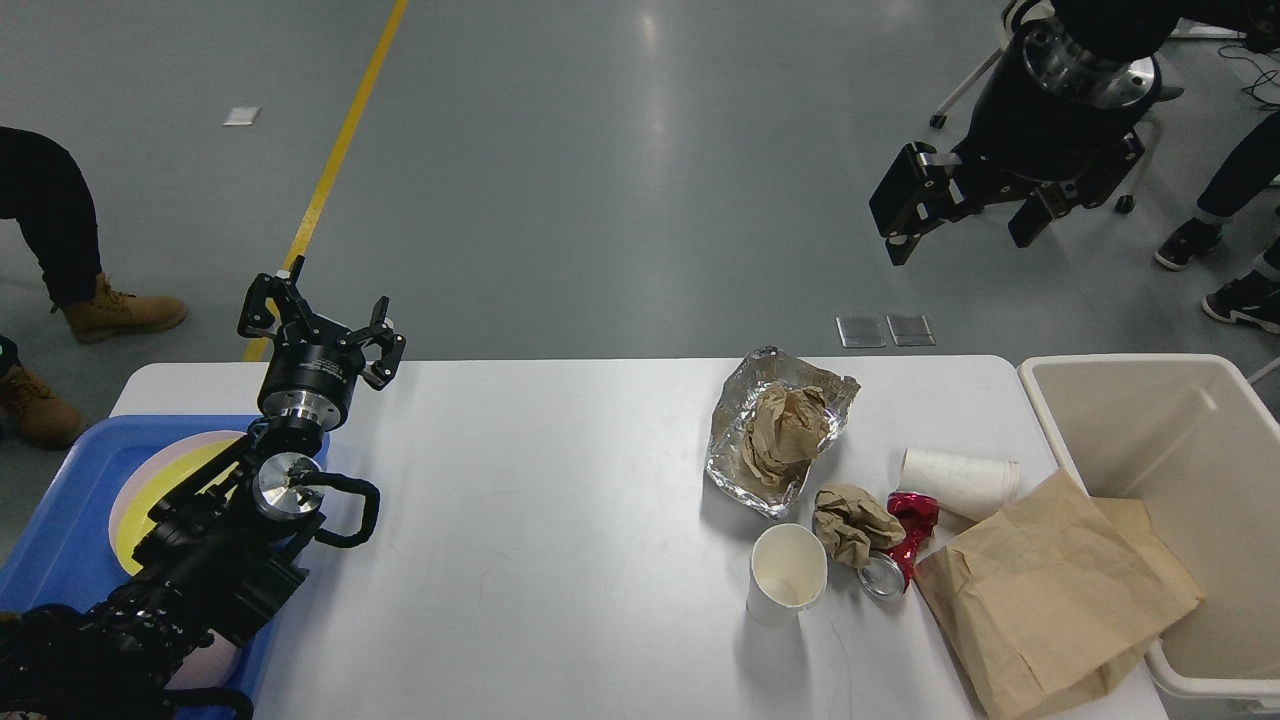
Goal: Tidy desktop
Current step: 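Bring the right gripper back down toward the brown paper bag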
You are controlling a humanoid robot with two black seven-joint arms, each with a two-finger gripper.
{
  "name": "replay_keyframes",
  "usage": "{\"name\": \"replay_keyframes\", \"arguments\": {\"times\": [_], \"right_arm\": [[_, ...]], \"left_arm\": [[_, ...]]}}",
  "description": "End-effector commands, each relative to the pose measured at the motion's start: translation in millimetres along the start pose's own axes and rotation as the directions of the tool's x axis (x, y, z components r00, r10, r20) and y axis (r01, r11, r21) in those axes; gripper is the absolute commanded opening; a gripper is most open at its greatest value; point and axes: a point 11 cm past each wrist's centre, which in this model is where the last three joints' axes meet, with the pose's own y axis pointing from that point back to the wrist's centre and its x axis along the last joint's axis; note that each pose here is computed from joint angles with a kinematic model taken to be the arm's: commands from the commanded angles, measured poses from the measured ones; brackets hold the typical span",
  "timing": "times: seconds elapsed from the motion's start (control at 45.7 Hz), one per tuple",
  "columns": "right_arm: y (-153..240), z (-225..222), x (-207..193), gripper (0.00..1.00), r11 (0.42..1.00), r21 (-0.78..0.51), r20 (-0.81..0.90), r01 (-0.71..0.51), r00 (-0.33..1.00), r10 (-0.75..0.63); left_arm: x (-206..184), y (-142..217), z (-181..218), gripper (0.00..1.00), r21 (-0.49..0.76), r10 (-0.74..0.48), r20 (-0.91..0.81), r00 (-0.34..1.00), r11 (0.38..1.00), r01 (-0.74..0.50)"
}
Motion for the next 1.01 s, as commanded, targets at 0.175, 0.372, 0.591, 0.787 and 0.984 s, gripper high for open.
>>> {"name": "replay_keyframes", "arguments": {"times": [0.175,0.372,0.591,0.787,0.984], "right_arm": [[-6,31,-7,1.00,0.999,-0.037,0.052,0.023,0.998,-0.021],[-24,75,-32,1.00,0.996,-0.026,0.168,0.090,0.982,-0.085],[-96,113,-87,1.00,0.994,-0.076,0.224,-0.077,0.970,0.092],[-154,142,-125,1.00,0.986,-0.167,0.436,-0.020,0.895,0.092],[-193,150,-167,1.00,0.986,-0.135,0.581,0.093,0.814,0.003]], "left_arm": [[0,0,0,0.96,0.000,0.000,0.000,1.000,1.000,0.000],[0,0,0,0.96,0.000,0.000,0.000,1.000,1.000,0.000],[0,0,0,0.96,0.000,0.000,0.000,1.000,1.000,0.000],[0,0,0,0.96,0.000,0.000,0.000,1.000,1.000,0.000],[0,0,0,0.96,0.000,0.000,0.000,1.000,1.000,0.000]]}}
